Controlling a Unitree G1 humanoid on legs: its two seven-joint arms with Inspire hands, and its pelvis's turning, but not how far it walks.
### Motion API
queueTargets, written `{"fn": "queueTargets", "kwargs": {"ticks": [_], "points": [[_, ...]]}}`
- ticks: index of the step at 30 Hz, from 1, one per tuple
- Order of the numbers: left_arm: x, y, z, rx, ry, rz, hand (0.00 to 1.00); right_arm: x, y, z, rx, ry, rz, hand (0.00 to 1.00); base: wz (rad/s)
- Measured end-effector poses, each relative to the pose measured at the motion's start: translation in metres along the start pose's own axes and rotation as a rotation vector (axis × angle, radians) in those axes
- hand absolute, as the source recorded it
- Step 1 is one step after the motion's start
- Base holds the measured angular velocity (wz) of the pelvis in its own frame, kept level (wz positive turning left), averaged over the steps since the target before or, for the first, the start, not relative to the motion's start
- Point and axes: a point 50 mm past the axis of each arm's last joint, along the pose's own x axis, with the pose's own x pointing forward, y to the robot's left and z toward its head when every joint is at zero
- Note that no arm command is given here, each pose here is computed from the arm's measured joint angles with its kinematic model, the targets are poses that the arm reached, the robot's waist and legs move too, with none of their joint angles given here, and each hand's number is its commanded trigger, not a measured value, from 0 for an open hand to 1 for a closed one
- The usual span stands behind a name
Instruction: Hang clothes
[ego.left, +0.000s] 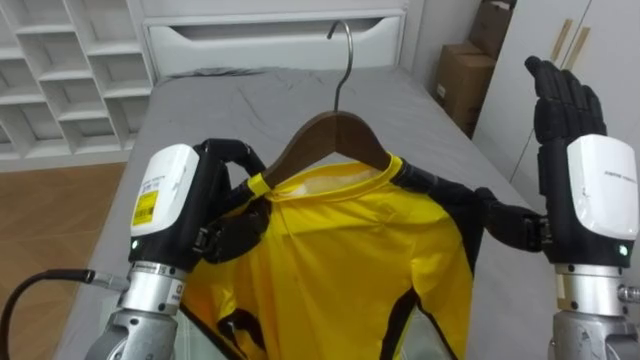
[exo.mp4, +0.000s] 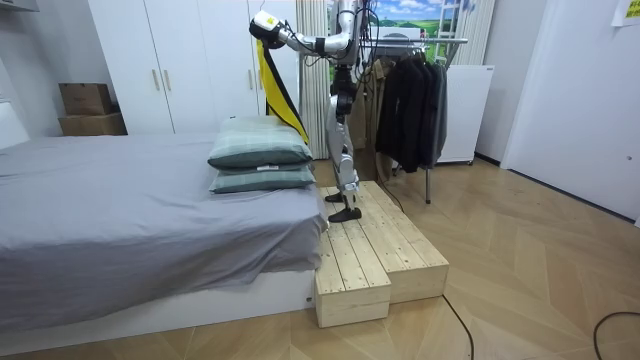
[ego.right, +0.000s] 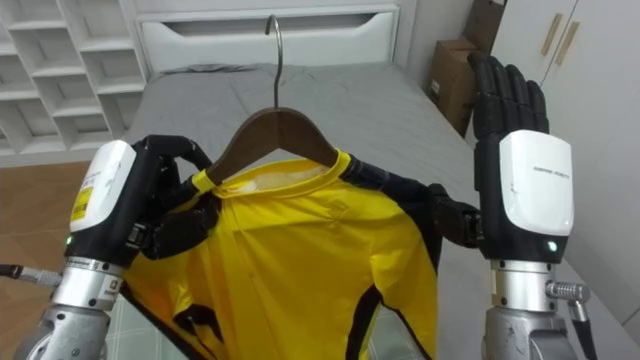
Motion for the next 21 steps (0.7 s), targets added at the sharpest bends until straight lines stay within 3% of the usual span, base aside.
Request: {"fn": "queueTargets", "kwargs": {"ticks": [9, 21], "points": [[0.001, 0.002, 0.004, 0.001, -0.023, -0.010, 1.00, 0.001, 0.007, 0.007, -0.015, -0.081, 0.179, 0.00, 0.00], [0.002, 0.004, 0.003, 0.032, -0.041, -0.084, 1.00, 0.008, 0.001, 0.014, 0.108, -0.102, 0.430, 0.00, 0.01]]}}
